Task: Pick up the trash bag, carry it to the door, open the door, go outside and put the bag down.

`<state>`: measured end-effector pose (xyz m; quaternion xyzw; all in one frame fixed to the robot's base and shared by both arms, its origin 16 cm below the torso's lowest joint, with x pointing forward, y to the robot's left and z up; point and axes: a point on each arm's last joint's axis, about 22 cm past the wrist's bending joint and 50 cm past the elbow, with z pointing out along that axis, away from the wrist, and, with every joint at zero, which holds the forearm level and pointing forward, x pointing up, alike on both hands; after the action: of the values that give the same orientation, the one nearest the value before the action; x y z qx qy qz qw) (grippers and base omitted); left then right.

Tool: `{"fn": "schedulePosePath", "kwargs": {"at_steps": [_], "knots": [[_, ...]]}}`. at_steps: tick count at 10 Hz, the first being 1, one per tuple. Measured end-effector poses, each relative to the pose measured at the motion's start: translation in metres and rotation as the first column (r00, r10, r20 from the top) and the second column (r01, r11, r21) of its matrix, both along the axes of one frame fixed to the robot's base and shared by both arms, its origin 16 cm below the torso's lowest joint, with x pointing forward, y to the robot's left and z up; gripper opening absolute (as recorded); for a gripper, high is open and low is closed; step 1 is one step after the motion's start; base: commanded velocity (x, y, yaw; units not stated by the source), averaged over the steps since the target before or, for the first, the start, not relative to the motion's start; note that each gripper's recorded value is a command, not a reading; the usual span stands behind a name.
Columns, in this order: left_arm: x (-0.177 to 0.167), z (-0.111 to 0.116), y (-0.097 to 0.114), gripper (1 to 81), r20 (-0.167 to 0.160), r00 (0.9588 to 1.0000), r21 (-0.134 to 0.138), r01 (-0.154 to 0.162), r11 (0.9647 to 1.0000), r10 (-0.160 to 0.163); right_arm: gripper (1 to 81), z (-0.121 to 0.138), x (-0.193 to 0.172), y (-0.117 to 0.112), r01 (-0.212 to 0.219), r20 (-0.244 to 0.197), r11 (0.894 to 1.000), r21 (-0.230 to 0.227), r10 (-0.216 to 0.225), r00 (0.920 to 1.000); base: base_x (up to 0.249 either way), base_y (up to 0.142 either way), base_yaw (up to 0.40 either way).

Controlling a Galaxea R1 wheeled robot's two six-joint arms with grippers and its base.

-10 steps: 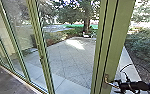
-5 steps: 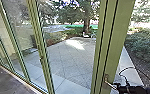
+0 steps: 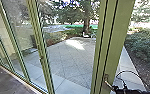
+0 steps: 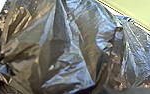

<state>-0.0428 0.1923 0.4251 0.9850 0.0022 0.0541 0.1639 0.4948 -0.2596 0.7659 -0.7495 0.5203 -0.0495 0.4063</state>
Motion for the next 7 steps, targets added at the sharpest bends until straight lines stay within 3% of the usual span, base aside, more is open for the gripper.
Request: {"fn": "schedulePosePath", "kwargs": {"at_steps": [1,4,7], "knots": [[0.000,0.000,0.000,1.0,0.000,1.0000,0.000,0.000,1.0000,0.000,81.1,-0.001,0.000,0.001,0.003,0.013,1.000,0.005,-0.003,0.9999,0.000,0.000,0.000],[-0.003,0.000,0.001,1.0,-0.011,0.9999,0.001,0.004,1.0000,-0.004,81.1,-0.006,0.001,0.017,0.035,0.119,0.998,0.060,-0.042,0.9919,0.000,0.000,0.000],[-0.003,0.000,0.000,1.0,-0.013,0.9999,0.000,0.006,1.0000,-0.006,81.1,-0.008,0.000,0.018,0.036,0.134,0.997,0.061,-0.043,0.9901,0.000,0.000,0.000]]}}
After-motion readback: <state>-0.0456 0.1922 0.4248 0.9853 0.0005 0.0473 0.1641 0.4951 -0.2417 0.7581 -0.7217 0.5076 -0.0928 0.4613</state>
